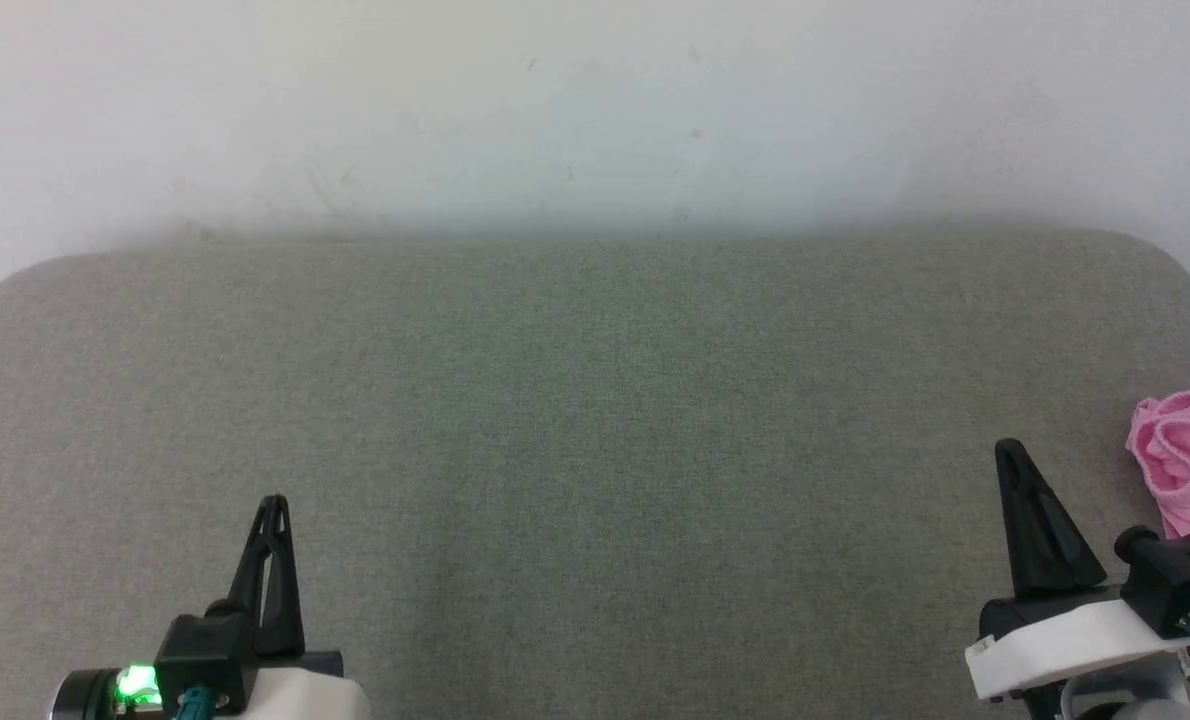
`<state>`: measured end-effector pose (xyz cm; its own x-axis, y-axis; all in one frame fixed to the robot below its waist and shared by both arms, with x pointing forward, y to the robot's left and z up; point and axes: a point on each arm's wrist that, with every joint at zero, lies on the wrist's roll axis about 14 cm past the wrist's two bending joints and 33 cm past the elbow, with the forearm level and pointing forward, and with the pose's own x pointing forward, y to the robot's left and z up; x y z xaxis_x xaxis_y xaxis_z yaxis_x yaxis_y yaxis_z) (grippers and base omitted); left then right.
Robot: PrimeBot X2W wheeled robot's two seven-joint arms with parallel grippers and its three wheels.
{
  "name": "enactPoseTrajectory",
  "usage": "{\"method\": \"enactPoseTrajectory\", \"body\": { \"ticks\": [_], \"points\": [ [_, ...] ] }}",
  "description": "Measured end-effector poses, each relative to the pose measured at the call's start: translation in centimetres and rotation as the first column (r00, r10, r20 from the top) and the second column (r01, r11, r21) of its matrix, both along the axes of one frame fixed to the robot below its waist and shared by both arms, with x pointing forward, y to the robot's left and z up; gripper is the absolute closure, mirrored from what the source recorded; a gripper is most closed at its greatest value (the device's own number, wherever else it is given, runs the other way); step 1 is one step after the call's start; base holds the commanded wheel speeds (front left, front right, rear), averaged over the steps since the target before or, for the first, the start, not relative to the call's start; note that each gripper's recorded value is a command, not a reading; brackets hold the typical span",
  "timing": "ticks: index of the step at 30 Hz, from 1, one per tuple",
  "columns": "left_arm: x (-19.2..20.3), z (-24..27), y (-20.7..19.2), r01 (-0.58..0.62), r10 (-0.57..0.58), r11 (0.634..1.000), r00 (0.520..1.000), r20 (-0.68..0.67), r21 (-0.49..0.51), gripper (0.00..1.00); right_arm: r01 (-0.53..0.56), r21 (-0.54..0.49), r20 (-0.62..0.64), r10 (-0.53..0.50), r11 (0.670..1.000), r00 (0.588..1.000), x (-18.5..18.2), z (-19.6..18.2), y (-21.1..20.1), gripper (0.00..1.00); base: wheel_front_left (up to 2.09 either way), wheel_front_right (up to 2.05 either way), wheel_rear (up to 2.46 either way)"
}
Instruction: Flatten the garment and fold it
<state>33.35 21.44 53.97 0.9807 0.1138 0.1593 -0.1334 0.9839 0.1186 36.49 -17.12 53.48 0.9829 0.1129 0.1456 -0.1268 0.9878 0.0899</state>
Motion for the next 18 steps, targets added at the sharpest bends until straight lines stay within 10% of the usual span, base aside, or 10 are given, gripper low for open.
{"method": "enactPoseTrajectory", "body": {
  "ticks": [18],
  "points": [
    [0.69, -0.35, -0.57, 0.018, -0.018, 1.000, 0.999, -0.030, -0.023, 1.00, -0.002, -0.025, -0.029, 0.001, 1.000, 1.000, 0.01, -0.34, 0.15, 1.00, 0.00, 0.00, 0.00]
  ]
}}
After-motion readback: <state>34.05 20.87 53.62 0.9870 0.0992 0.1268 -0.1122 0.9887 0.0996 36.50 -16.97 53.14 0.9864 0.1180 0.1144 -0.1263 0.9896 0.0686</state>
